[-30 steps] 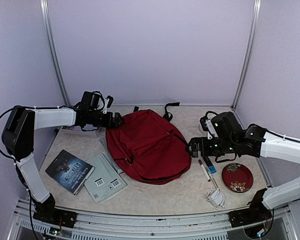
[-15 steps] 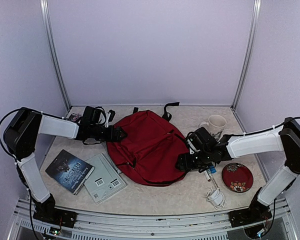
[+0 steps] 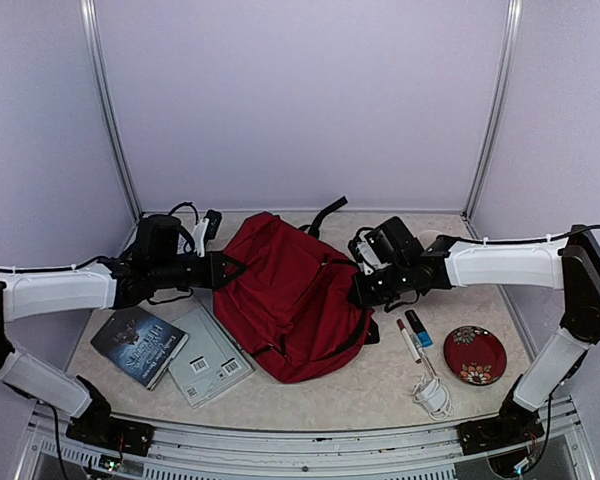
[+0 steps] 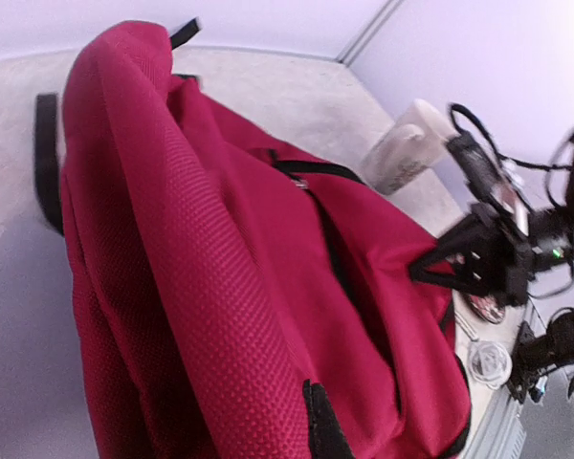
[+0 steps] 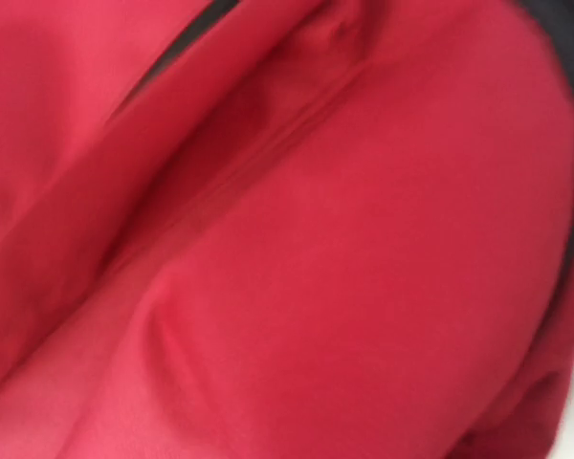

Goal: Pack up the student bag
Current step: Adjust the student bag at the center of the board.

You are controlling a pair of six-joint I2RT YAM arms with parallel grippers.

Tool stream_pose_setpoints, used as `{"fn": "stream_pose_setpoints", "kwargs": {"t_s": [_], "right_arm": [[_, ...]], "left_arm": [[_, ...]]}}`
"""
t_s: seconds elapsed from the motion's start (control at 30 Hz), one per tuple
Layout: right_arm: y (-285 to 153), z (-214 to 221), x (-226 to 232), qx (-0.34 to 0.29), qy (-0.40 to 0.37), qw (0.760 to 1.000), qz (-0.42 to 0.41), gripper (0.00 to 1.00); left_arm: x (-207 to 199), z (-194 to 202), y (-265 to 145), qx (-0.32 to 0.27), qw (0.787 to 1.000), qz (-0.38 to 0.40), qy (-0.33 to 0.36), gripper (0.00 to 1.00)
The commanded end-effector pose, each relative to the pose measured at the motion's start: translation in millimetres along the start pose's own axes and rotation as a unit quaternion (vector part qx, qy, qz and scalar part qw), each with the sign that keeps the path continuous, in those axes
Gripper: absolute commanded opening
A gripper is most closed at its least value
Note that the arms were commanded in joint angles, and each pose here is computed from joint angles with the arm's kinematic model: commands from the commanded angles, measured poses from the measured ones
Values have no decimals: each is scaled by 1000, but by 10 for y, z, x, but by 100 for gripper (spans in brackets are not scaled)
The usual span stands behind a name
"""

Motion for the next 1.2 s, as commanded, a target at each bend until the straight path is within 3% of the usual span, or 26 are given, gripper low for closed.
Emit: {"fn": "stream_pose_setpoints", "kwargs": {"t_s": [0.0,0.07,0.2,0.3,0.43,0.53,0.7,0.87,1.0,1.17], "right_arm": [[-196,-536,8,-92,-25,995,-11,0],[-168,-598,-43,-87,-29,996,17,4],[-351,-618,-122,-101,-30,992,66,46],[-546,-538,-186,-113,-26,989,97,57],[-623,-179,-48,-89,-46,989,112,54],[-545,370,439,-33,-111,993,17,49],[-462,1112,1147,25,-140,979,-144,47],[-214,1383,973,78,-90,985,-123,55],[-101,1613,588,128,-39,991,-15,65],[-24,1822,168,143,-9,988,54,74]], "left_arm": [[-303,227,-201,-3,999,31,-18,0],[-394,338,-280,-16,999,27,-32,0],[-474,504,-440,-67,995,-21,-70,0],[-472,649,-523,-101,988,-49,-110,0],[-527,759,-548,-115,983,-77,-123,0],[-620,787,-558,-114,982,-81,-124,0],[-589,834,-613,-123,976,-112,-137,0],[-541,804,-628,-129,978,-129,-99,0],[-422,773,-608,-119,979,-128,-105,0],[-408,875,-577,-102,981,-122,-115,0]]}}
Point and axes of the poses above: each gripper's point midway between its finger pads, its own y axis out along the fingers, its own x axis along the line the jaws close on, z = x × y, the point moved 8 cm from there along -y, back along the fingers, and after that the axes turned 11 degrees about y, right-handed, at the moved point
